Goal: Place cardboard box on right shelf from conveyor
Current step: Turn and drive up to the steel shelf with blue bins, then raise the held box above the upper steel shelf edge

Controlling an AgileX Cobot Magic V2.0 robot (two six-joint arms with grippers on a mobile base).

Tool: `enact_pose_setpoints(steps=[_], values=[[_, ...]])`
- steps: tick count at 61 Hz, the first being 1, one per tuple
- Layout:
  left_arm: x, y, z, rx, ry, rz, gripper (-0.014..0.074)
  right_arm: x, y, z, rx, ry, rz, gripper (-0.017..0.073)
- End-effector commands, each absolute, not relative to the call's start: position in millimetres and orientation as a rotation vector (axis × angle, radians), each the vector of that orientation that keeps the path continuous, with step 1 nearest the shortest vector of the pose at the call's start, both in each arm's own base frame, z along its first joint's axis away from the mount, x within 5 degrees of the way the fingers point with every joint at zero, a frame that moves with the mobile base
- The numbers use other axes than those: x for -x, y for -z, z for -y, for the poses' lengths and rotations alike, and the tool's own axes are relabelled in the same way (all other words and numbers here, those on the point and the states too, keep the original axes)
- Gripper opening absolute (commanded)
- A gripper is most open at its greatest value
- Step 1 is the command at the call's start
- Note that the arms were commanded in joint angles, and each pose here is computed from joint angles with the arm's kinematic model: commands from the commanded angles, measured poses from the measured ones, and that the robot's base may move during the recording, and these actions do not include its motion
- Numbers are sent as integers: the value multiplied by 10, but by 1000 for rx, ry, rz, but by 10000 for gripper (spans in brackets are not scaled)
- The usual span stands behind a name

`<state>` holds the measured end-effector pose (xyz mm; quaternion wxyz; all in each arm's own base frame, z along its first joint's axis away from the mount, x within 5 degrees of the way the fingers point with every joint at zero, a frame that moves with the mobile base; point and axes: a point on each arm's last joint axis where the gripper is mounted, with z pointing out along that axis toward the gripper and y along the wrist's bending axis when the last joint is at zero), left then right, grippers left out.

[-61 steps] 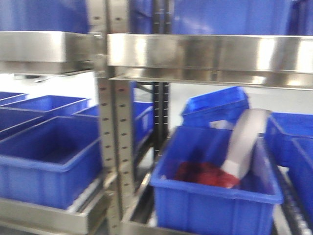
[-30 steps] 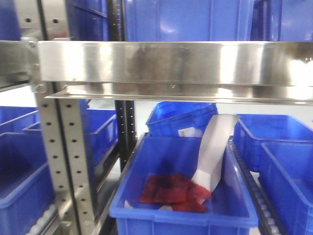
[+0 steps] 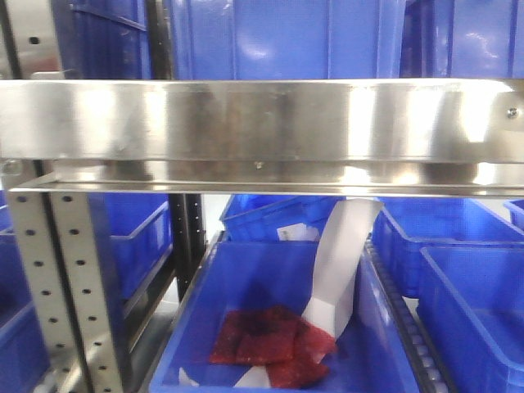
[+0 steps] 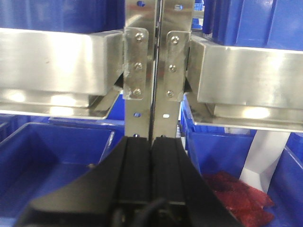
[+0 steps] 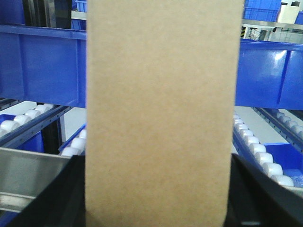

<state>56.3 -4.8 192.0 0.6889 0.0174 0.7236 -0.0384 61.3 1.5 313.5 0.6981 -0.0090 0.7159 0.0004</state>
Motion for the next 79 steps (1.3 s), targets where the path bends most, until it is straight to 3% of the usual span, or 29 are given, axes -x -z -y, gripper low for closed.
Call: enact_pose_setpoints(steps=[1,32,44,59,67,79], values=[[-562,-1980,44,-30,90,-1535,-115,-598,-3325,-4,22,27,-1467,8],[-562,-1980,44,-30,90,-1535,-116,-603,-3348,-1,20,29,-1435,8],[-562,-1980,44,-30,90,-1535,-116,-567,-3657,-6,49,54,-1429,8],[-562,-1980,44,-30,90,-1535,-116,-877,-4167,-25,339,292,-1556,8],[-562,-1980,44,-30,90,-1535,-116,-1159,-4367,-81,560,402,-1568,8],[-562,-1980,44,-30,90,-1535,-116,-1673,-4504,-319,821,420,-1536,8]])
